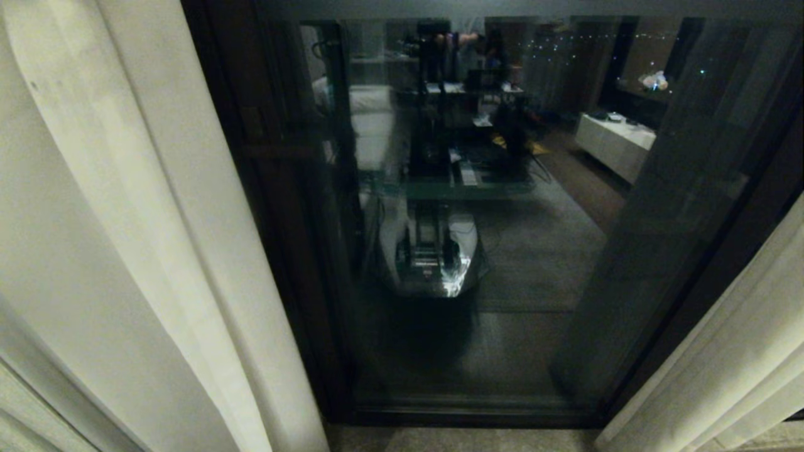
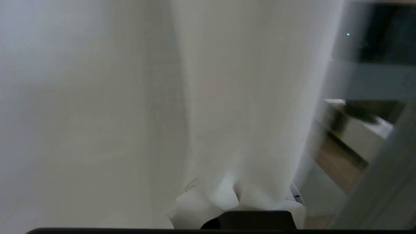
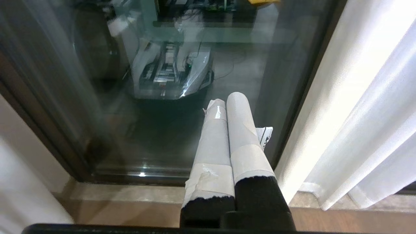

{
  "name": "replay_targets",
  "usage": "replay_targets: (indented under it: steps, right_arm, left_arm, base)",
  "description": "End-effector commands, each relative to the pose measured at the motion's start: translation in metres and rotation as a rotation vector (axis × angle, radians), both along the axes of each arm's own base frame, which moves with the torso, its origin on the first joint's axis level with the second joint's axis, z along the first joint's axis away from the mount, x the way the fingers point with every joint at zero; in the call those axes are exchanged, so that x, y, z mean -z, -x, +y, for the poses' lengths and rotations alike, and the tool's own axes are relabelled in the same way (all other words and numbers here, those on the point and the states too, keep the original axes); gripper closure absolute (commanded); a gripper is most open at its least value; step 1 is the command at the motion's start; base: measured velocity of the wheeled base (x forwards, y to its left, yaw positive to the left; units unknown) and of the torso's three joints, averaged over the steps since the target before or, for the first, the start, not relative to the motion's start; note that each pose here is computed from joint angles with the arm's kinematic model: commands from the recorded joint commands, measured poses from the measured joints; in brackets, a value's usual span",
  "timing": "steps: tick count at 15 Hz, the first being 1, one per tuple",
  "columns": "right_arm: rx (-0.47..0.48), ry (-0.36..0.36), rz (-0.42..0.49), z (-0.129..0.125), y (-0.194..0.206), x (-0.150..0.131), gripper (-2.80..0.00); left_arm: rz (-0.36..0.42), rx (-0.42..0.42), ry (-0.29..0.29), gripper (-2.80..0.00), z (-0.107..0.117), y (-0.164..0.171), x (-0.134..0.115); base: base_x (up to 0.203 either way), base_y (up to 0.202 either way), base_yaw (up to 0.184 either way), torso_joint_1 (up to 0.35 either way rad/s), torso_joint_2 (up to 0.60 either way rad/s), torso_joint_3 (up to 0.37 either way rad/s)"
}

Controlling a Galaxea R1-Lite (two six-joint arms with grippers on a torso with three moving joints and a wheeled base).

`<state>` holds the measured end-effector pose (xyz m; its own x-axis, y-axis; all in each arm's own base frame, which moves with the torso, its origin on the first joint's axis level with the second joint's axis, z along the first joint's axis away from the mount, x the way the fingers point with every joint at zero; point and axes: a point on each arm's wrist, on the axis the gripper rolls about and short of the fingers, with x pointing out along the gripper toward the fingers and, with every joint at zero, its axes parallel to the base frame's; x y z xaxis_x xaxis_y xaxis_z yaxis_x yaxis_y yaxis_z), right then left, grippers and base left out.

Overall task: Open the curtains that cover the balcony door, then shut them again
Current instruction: Close the inner curtains on both sides

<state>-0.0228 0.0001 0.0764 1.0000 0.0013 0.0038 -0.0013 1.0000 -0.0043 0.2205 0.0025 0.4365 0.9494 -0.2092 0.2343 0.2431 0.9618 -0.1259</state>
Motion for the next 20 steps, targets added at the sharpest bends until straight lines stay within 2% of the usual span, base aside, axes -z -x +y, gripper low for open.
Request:
replay_targets:
  steps: [1, 20]
  right_arm:
    - [-0.002, 0.000, 0.001, 0.0000, 0.0000, 0.0001, 0.00]
    - [-0.002, 0.000, 0.001, 0.0000, 0.0000, 0.0001, 0.00]
  left_arm:
    - [0.003, 0.001, 0.001, 0.00, 0.0001, -0.0018, 0.0008]
    - [0.009, 0.002, 0.001, 0.00, 0.0001, -0.0020, 0.0023]
  base:
    - [0.004, -0.102, 0.011, -0.002, 0.00, 0.006]
    - [0.000, -0.188, 0.001, 0.002, 0.00, 0.002]
